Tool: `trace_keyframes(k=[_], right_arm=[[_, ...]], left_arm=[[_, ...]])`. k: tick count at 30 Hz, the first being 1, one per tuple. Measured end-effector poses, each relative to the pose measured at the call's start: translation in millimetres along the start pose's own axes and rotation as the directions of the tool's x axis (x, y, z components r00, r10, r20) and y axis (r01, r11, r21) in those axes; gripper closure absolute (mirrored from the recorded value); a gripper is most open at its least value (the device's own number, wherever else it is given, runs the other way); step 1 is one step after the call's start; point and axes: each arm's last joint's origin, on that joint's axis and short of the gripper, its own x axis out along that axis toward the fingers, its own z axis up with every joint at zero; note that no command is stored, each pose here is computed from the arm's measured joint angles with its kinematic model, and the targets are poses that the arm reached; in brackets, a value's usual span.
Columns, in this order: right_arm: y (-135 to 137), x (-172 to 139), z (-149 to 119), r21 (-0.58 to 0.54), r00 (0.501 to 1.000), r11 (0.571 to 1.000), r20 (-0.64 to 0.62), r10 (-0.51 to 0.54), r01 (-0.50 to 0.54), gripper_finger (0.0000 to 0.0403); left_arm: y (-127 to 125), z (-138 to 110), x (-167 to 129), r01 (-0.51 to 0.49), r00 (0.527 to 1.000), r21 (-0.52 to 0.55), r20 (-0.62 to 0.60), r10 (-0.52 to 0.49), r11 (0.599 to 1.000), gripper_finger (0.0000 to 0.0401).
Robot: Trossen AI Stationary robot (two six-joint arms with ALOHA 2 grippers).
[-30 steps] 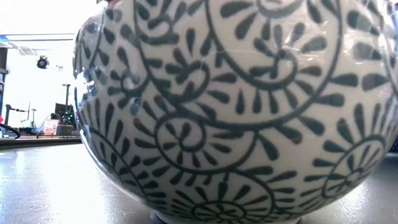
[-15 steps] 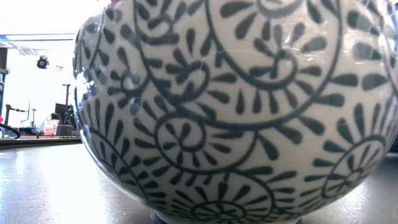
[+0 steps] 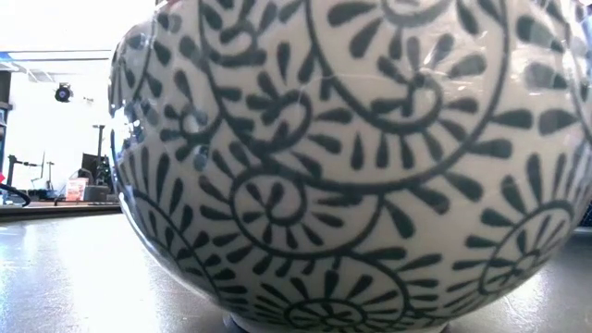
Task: Place and stack bowls onto a shelf
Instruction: Stack the blue patterned bowl on top of the blue bowl on the shelf, then stack the yellow bowl on top of the blue patterned bowl on the shelf
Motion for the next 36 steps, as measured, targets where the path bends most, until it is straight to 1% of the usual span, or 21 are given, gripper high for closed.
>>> trace_keyframes(k=[5,9,14,28,34,36], right_arm=[[0.0,0.0,0.0,0.000,1.000,1.000,0.000,0.000,0.000,0.0305],[0.0,0.0,0.0,0.000,1.000,1.000,0.000,0.000,0.000,0.0305],[0.0,0.0,0.1,0.000,1.000,1.000,0.000,0.000,0.000,0.0305],[0.0,0.0,0.0,0.000,1.000,1.000,0.000,0.000,0.000,0.0305],[0.0,0.0,0.1,0.000,1.000,1.000,0.000,0.000,0.000,0.0305],[0.0,0.0,0.0,0.000,1.000,1.000,0.000,0.000,0.000,0.0305]], left_arm=[[6.2,8.6,-4.0,-0.013,1.000,-0.013,0.022,0.013,1.000,0.0289],[5.6,7.1,-3.8,-0.002,1.000,-0.010,-0.006,0.002,1.000,0.0274],[4.5,3.8,-3.1,-0.023,0.999,-0.002,-0.045,0.023,1.000,0.0259],[1.3,14.6,-14.5,-0.009,1.000,0.015,-0.024,0.010,1.000,0.0256],[1.5,14.3,-14.6,-0.025,0.999,-0.046,-0.033,0.024,0.999,0.0256],[-1.0,14.9,-16.0,-0.004,0.999,-0.085,-0.036,0.001,0.996,0.0256]])
